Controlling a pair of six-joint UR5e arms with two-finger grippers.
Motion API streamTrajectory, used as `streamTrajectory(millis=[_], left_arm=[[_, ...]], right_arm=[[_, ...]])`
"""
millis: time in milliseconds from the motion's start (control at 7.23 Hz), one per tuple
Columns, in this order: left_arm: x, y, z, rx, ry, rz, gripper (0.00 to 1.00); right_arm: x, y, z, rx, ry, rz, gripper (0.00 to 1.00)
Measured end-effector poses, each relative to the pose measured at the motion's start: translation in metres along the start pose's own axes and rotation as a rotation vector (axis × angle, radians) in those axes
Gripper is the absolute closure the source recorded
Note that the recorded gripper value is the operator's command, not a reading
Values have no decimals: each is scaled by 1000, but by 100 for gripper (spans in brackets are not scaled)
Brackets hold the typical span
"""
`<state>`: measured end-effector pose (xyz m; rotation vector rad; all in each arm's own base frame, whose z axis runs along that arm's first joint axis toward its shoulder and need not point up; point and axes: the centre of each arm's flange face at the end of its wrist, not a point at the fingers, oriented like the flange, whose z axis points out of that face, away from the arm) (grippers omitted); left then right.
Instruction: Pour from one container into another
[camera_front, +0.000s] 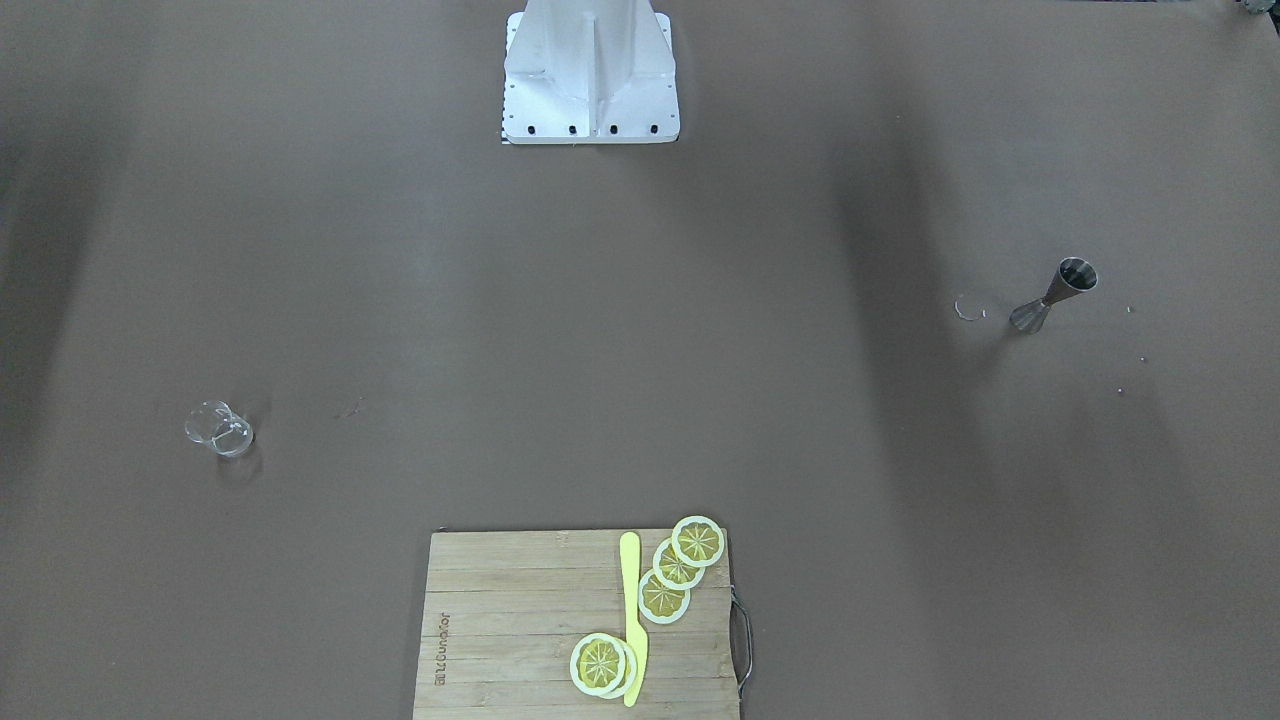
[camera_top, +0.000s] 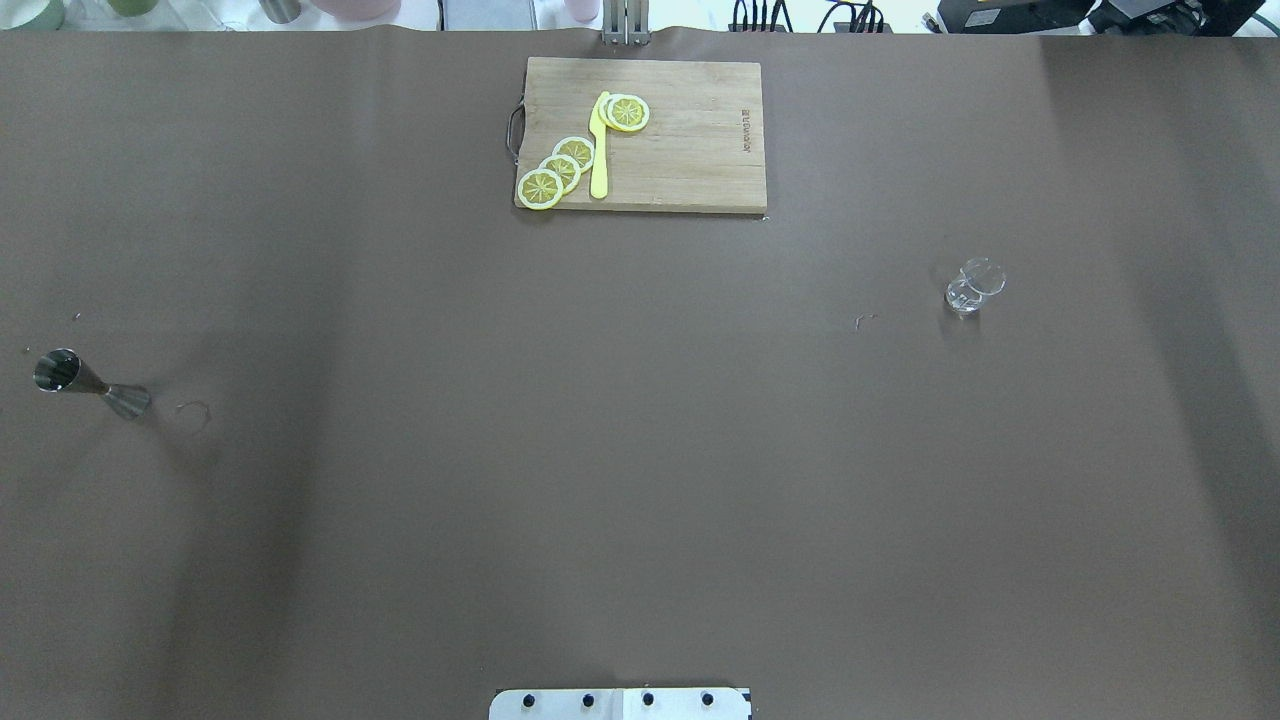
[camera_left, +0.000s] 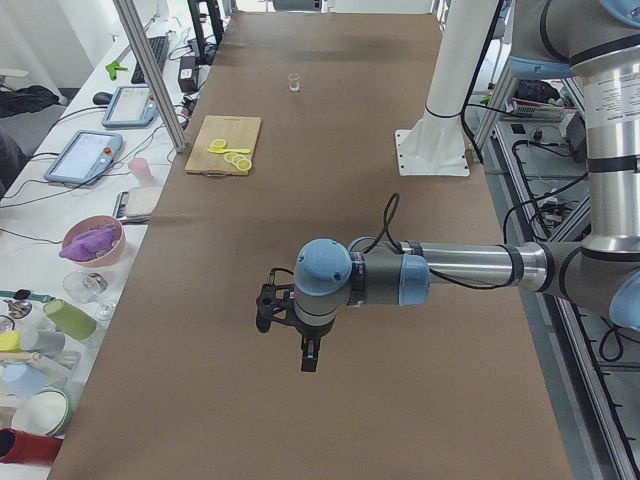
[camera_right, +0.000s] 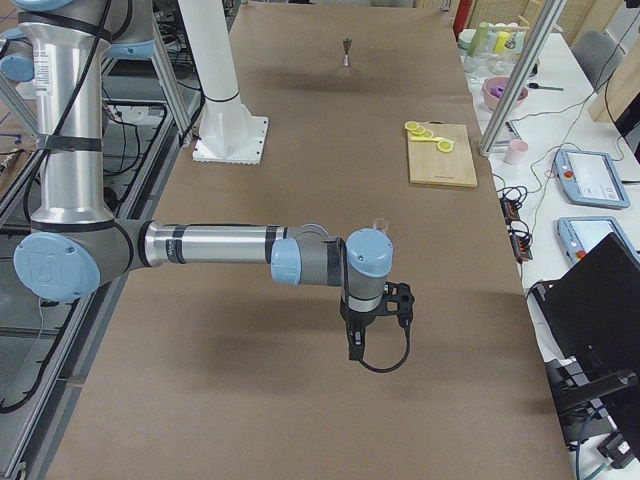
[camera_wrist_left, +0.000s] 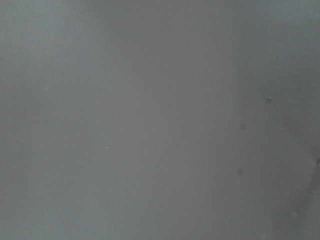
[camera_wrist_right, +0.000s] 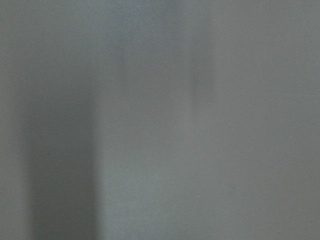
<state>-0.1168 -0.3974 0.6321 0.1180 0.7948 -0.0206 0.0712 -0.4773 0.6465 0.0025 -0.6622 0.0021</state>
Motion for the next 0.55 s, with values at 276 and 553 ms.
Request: streamTrajectory(millis=[276,553], left_arm=[[1,-1,-1,2,1,2,2],[1,-2,-1,2,1,2,2]], right_arm=[[-3,-4,-4,3,-1,-1,0],[-4,-6,-5,5,-4,-2,0]])
